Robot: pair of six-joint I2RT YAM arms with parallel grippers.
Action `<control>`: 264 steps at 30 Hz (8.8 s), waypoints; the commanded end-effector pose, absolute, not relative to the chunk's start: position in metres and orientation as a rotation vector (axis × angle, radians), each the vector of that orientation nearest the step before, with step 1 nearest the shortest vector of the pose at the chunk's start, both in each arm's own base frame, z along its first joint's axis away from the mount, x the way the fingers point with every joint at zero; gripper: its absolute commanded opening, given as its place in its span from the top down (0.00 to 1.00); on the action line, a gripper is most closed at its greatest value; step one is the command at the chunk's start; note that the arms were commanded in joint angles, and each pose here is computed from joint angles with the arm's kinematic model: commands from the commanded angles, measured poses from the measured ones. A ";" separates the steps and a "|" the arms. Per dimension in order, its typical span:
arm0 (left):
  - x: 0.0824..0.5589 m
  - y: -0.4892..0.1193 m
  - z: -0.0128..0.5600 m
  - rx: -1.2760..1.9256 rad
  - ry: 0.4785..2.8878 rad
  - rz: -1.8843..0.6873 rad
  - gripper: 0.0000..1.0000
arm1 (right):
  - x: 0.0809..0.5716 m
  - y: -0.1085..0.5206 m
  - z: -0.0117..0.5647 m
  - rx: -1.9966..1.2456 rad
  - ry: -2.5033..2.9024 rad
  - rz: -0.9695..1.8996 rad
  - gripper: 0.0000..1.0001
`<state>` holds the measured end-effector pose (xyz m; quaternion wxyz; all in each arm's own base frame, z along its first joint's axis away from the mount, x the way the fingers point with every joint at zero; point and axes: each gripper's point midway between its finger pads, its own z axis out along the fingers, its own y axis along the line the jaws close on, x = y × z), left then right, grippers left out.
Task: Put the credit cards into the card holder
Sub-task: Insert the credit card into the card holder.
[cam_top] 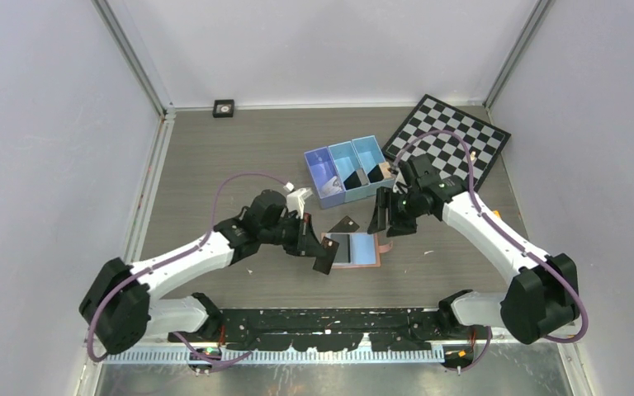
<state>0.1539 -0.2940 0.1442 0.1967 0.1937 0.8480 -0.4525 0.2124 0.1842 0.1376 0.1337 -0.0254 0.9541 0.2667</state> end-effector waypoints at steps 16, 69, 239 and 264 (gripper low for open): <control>0.220 -0.356 0.089 0.018 2.376 -1.316 1.00 | 0.239 0.134 0.062 0.209 2.818 0.277 0.59; 0.226 -0.372 0.048 -0.025 2.452 -1.330 1.00 | 0.230 0.108 0.023 0.240 2.904 0.038 0.95; 0.220 -0.362 0.032 0.008 2.507 -1.148 0.74 | 0.203 0.142 0.008 0.562 2.830 0.543 1.00; 0.212 -0.383 0.032 0.208 2.589 -1.032 0.71 | 0.206 0.145 0.020 0.525 2.805 0.575 0.96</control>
